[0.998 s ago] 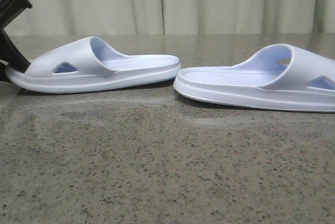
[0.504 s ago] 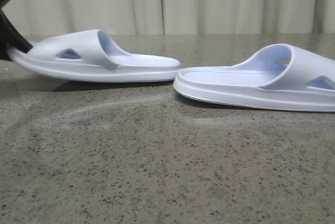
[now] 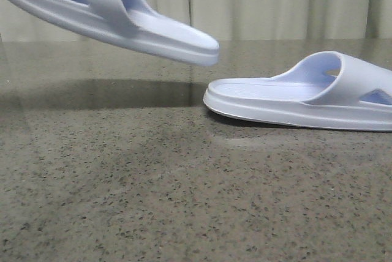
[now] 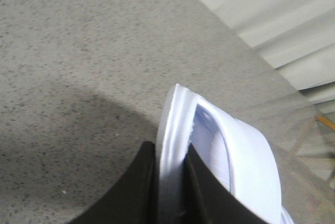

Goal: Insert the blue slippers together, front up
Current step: 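Lift the gripped slipper up off the table with the left gripper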

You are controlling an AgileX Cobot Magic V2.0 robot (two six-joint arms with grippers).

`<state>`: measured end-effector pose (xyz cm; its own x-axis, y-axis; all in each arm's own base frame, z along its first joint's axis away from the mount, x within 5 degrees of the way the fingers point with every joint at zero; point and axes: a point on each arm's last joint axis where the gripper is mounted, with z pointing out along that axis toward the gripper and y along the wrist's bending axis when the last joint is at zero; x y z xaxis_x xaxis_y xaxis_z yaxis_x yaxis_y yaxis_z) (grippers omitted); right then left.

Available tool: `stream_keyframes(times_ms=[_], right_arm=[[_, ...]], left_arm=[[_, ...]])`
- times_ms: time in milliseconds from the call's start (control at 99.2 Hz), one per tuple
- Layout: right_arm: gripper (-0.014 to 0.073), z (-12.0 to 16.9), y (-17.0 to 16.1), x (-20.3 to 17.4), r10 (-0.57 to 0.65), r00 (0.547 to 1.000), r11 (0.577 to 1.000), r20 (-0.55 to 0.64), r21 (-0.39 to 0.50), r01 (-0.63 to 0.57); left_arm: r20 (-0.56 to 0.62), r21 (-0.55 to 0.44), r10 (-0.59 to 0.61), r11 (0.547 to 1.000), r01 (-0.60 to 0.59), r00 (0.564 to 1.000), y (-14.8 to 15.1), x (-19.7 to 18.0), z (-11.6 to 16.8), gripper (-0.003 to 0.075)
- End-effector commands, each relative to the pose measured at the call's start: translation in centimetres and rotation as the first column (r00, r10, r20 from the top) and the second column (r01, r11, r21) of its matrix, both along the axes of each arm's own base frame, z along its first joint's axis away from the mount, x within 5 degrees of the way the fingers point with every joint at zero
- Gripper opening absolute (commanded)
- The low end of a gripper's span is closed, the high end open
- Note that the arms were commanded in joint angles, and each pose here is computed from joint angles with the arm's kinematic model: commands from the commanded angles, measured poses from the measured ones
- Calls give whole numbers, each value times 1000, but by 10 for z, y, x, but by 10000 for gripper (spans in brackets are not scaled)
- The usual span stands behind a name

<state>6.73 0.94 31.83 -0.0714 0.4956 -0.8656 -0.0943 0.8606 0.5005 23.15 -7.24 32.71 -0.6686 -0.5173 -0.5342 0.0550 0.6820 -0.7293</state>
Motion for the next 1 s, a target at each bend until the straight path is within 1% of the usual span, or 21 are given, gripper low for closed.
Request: stream_keyframes(times_ms=[0, 121, 252, 504, 635, 796, 987], right_arm=[[433, 17, -2, 1, -26, 995, 1000, 95, -7, 27], [433, 17, -2, 1, -28, 995, 999, 95, -14, 29], [433, 16, -2, 3, -26, 997, 999, 79, -16, 27], [433, 3, 0, 26, -19, 997, 999, -72, -28, 17], [433, -7, 1, 43, -18, 984, 999, -178, 40, 26], [433, -18, 1, 66, -26, 965, 994, -262, 94, 52], [433, -35, 3, 89, -19, 927, 983, -375, 162, 86]], left_arm=[[105, -56, 17, 998, -12, 994, 1, -12, 30, 17], [161, -77, 21, 997, -9, 987, 3, -26, 43, 17], [181, -83, 4, 996, 12, 983, 3, -35, 49, 17], [178, -91, 3, 996, 13, 984, 3, -35, 49, 17], [180, -91, 8, 996, 8, 984, 3, -35, 49, 17], [182, -91, 12, 996, 5, 983, 3, -35, 50, 16], [184, -92, 15, 996, 1, 983, 3, -35, 50, 16]])
